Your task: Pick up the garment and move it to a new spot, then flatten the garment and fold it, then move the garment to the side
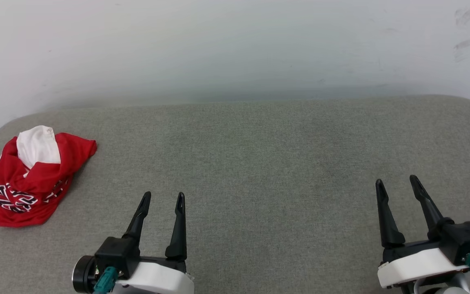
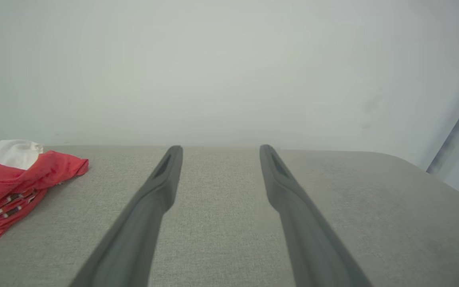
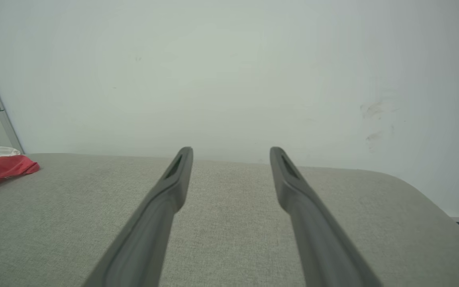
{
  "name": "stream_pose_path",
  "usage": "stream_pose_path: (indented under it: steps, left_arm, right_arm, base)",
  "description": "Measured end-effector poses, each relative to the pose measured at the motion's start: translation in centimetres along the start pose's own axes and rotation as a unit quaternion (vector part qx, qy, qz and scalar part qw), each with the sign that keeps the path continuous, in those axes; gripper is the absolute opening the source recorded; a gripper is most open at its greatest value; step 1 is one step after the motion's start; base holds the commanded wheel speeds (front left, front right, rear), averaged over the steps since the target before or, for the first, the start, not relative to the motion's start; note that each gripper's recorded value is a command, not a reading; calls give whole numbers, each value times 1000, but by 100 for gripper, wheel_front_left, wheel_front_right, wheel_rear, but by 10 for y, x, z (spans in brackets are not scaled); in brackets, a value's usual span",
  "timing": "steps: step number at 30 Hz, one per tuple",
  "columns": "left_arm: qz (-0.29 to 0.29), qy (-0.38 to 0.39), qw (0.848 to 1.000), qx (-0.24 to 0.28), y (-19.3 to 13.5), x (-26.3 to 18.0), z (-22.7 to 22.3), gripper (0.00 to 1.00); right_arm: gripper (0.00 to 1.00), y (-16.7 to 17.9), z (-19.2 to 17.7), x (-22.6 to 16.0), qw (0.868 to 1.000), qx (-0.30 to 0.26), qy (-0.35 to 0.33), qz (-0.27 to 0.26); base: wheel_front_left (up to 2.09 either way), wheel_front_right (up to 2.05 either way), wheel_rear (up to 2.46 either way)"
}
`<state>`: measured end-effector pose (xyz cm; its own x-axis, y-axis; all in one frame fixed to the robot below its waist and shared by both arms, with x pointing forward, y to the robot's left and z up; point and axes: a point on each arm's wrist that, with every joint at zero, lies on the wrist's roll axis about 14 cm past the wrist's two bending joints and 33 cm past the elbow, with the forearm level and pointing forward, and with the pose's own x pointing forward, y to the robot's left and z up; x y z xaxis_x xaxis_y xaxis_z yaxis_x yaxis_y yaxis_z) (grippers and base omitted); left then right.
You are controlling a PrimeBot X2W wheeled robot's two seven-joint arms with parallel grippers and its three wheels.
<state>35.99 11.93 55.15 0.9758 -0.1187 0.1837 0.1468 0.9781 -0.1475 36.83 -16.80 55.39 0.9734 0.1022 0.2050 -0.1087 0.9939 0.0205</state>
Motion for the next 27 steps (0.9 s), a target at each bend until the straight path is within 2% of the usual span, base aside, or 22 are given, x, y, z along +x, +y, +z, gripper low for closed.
stream_pose_path:
  steps: [4, 9, 15, 25, 27]
  left_arm:
    - [11, -5, 1000, -17, 8, -3, 1, 100]
    - [9, 1, 1000, -15, 13, -7, -5, 100]
    - [-1, 40, 999, 15, 13, -17, -32, 100]
    - [-16, 46, 998, 37, 6, -19, -38, 100]
    - [-10, 45, 999, 27, 8, -19, -37, 100]
  right_arm:
    - [100, 1, -2, -2, 1000, 20, 0, -1]
    - [100, 2, -7, -4, 999, 39, 4, -4]
    - [100, 2, -17, -8, 1000, 15, 18, 0]
    - [100, 8, -22, -9, 1000, 8, 23, 10]
    - [100, 9, -22, -9, 1000, 8, 23, 11]
  base:
    - [0, 0, 0]
    - [0, 0, 0]
    - [0, 0, 0]
    - [0, 0, 0]
    - [0, 0, 0]
